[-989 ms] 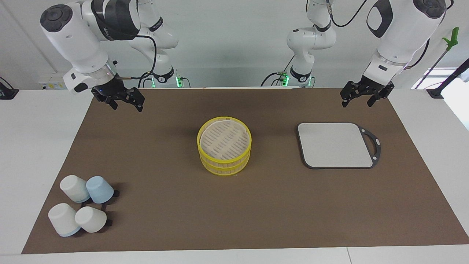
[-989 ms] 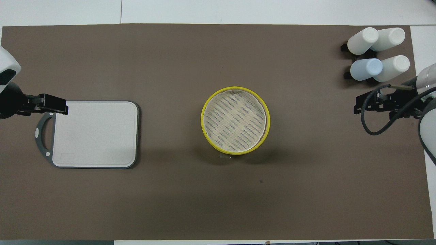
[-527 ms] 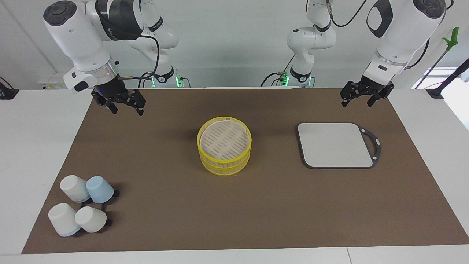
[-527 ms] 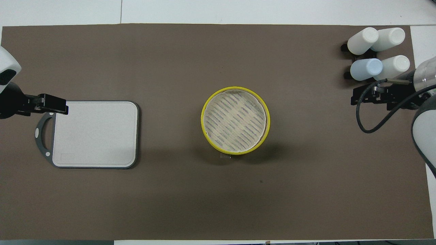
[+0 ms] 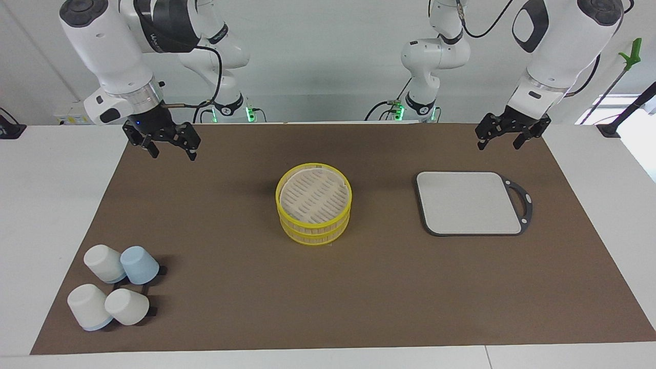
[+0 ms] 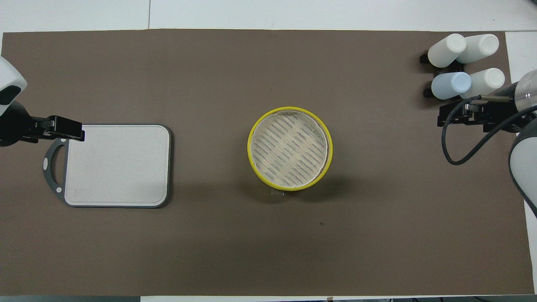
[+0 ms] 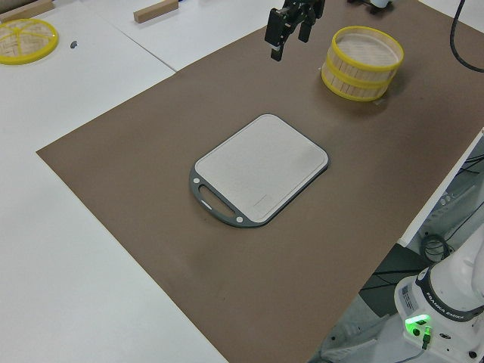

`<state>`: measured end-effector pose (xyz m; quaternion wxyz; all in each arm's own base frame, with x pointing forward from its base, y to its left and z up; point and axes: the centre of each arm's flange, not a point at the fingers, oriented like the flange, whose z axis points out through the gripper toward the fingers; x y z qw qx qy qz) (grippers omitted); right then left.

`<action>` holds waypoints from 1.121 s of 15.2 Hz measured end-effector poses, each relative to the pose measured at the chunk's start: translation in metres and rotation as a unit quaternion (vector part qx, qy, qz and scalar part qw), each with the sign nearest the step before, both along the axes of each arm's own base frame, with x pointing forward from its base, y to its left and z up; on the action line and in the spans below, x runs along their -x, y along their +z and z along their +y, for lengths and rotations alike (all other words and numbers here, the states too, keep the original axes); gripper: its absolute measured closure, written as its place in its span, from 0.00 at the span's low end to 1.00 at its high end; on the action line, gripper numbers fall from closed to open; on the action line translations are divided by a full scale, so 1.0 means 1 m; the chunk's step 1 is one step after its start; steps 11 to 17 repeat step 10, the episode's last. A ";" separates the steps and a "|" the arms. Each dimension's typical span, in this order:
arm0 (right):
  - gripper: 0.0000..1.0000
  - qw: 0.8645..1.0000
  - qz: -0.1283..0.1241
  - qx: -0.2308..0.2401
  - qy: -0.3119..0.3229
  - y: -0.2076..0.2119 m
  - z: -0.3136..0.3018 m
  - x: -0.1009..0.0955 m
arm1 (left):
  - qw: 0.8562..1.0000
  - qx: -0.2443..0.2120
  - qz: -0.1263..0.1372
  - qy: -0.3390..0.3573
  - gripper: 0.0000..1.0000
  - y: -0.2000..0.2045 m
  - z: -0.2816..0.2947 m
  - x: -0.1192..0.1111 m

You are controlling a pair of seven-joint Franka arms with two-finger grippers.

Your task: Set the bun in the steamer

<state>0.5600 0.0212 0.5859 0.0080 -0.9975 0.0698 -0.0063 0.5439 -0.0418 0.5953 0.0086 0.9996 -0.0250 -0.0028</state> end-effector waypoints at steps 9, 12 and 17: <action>0.00 1.000 0.000 0.001 0.004 0.000 0.004 0.000 | 1.000 0.000 0.000 0.000 0.00 0.000 0.000 0.000; 0.00 1.000 0.000 0.001 0.004 0.000 0.004 0.000 | 1.000 0.000 0.000 0.000 0.00 0.000 0.000 0.000; 0.00 1.000 0.000 0.001 0.004 0.000 0.004 0.000 | 1.000 0.000 0.000 0.000 0.00 0.000 0.000 0.000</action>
